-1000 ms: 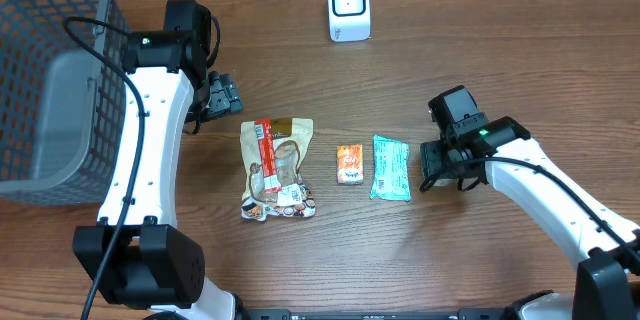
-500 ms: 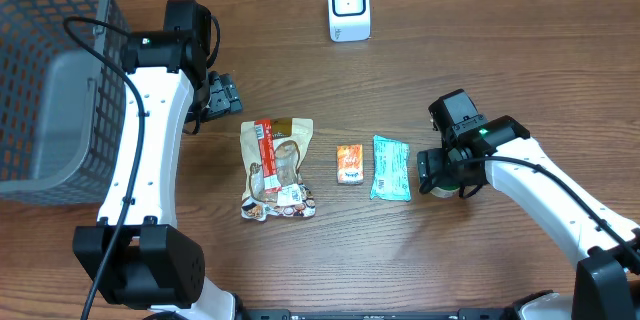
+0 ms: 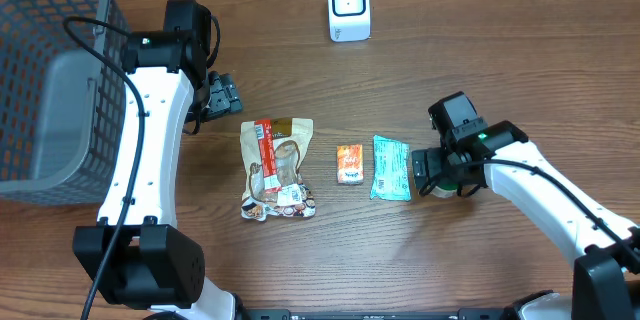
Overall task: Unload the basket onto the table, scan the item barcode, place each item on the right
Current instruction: 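Grasp the green-lidded jar with the right gripper and tilt it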
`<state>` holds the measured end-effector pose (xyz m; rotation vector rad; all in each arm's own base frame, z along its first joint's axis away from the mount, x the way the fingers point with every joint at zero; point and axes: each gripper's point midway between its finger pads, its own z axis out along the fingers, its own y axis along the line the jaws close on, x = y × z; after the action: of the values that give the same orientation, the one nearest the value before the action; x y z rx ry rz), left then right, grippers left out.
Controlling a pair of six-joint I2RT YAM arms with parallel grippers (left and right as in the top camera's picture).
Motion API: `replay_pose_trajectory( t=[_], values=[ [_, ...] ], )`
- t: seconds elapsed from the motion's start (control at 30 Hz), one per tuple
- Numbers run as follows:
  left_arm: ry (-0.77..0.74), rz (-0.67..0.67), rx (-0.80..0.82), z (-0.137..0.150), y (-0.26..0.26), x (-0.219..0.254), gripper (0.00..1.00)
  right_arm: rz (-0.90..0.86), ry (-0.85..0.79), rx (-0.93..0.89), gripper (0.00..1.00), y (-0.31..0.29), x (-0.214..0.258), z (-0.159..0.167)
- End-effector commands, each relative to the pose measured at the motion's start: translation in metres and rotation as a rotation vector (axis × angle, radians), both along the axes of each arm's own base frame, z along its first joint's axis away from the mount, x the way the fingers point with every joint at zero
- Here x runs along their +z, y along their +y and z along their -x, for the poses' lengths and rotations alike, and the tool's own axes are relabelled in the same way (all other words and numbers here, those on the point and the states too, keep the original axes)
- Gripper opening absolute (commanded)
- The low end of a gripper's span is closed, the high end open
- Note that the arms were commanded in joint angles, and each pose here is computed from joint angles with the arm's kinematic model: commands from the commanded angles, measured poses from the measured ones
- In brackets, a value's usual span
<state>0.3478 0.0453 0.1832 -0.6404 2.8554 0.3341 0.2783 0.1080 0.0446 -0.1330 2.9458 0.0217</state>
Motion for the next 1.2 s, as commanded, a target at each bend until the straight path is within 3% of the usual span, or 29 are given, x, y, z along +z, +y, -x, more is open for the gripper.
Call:
replay_pose_trajectory(
  t=[0.0, 0.5, 0.9, 1.17],
  values=[
    [-0.024, -0.003, 0.016, -0.004, 0.0, 0.006, 1.0, 0.011, -0.013, -0.005, 1.0, -0.002, -0.003, -0.001],
    [-0.024, -0.004, 0.017, -0.004, 0.0, 0.006, 1.0, 0.012, -0.011, -0.001, 0.95, -0.003, -0.013, 0.003],
    [-0.024, -0.004, 0.017, -0.004, 0.0, 0.006, 0.99, 0.014, -0.006, -0.001, 0.8, -0.004, -0.015, 0.005],
    [-0.024, -0.003, 0.016, -0.004, 0.0, 0.006, 0.99, 0.014, -0.006, -0.001, 0.78, -0.004, -0.015, 0.005]
  ],
)
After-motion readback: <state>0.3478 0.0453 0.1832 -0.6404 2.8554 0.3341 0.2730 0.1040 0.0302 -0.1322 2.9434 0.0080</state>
